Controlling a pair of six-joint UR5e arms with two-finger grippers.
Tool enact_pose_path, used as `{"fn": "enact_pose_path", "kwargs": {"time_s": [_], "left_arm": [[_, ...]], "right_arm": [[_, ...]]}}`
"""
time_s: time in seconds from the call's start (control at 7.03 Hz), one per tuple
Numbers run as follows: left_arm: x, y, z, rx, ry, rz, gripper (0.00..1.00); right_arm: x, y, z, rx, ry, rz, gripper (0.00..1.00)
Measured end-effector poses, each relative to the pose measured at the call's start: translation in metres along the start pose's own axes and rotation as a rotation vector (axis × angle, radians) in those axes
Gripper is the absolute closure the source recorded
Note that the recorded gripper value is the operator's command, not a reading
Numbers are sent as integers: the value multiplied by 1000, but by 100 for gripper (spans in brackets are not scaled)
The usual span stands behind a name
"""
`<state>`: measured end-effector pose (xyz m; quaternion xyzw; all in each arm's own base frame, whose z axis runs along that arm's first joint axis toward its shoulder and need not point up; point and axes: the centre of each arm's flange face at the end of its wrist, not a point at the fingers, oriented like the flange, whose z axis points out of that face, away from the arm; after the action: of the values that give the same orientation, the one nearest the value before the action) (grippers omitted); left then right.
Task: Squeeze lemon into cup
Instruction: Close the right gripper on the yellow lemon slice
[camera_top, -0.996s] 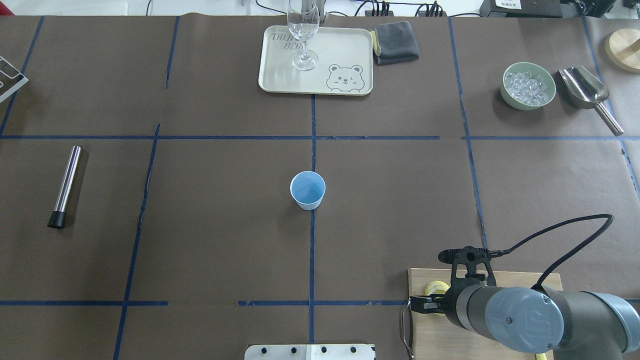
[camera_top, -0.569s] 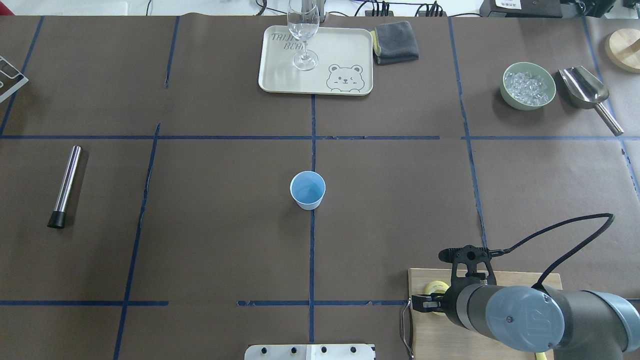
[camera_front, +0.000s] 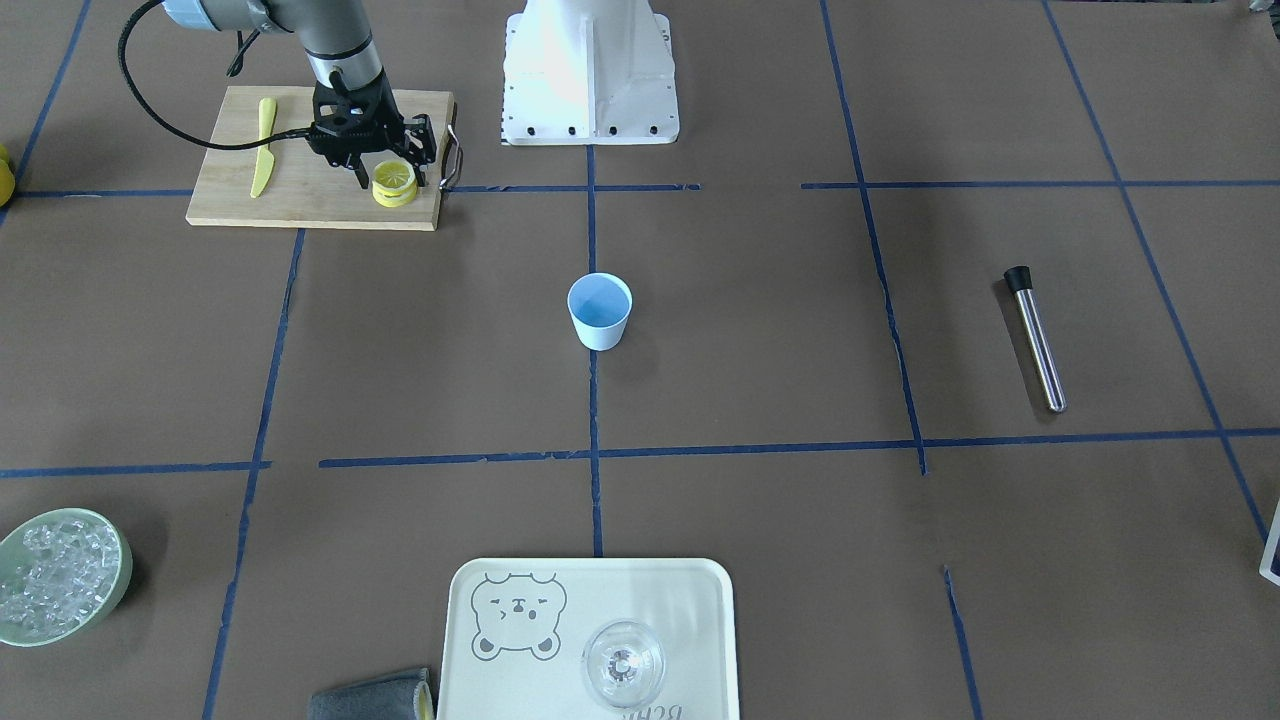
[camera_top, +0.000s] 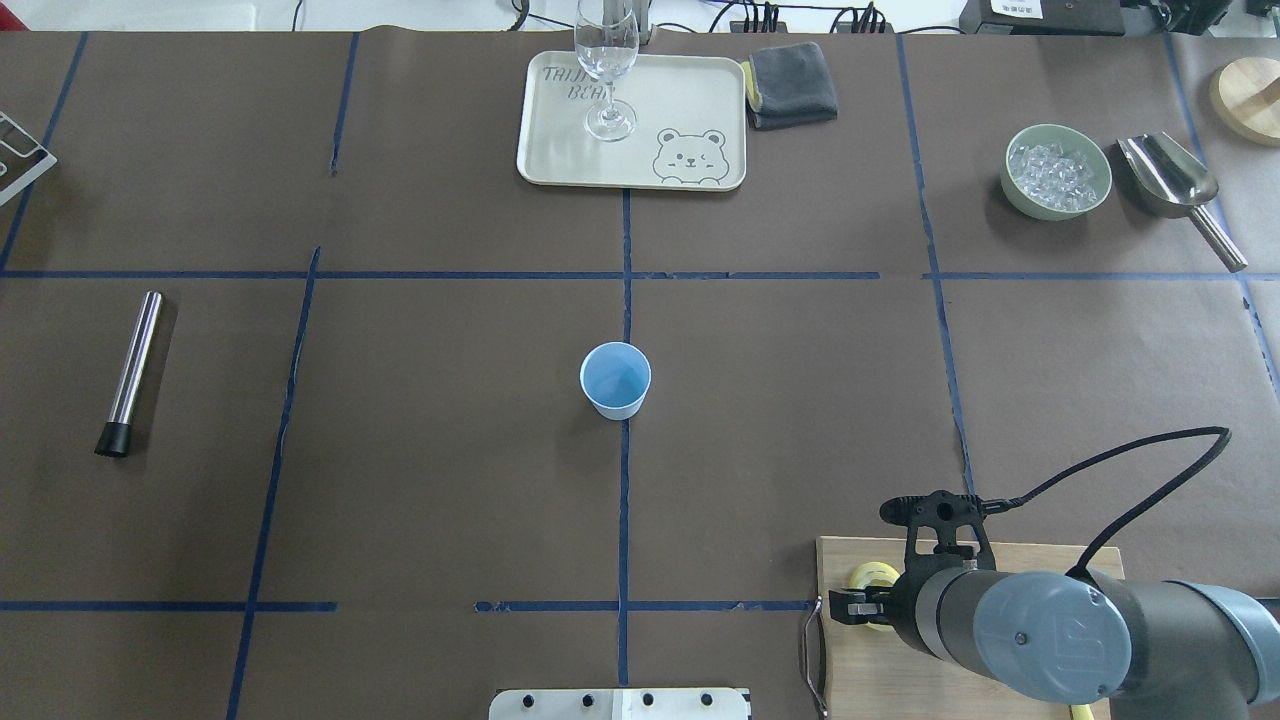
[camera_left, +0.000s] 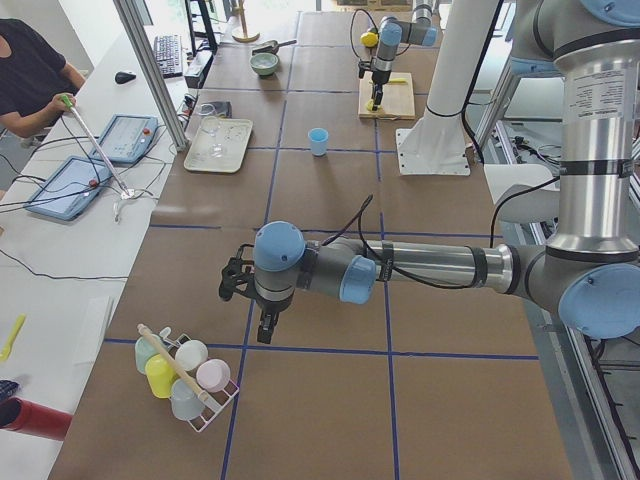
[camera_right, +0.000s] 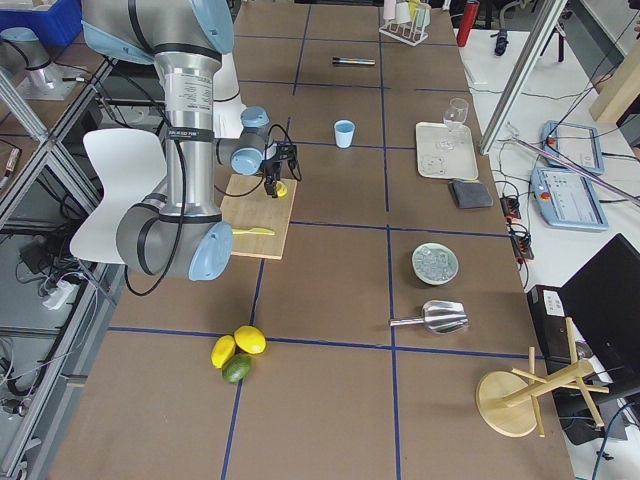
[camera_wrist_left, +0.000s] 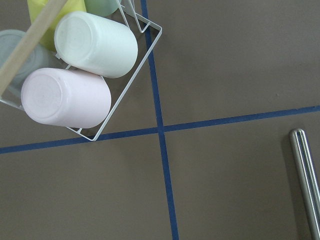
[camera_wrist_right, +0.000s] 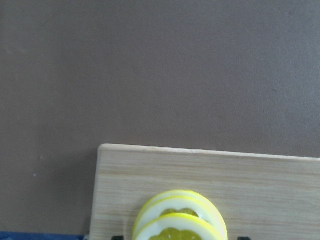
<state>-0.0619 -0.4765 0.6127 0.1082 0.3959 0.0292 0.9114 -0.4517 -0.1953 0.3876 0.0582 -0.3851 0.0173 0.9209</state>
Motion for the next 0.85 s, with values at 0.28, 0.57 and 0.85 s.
{"fn": "enact_pose_path", "kwargs": {"time_s": [0.28, 0.57, 0.85], "left_arm": [[0, 0, 0, 0, 0, 0, 0], [0, 0, 0, -1, 0, -1, 0], [0, 0, 0, -1, 0, -1, 0]], "right_arm": [[-1, 0, -1, 0, -3, 3, 37], [-1, -1, -2, 1, -5, 5, 43], [-2, -1, -2, 1, -6, 6, 47]]}}
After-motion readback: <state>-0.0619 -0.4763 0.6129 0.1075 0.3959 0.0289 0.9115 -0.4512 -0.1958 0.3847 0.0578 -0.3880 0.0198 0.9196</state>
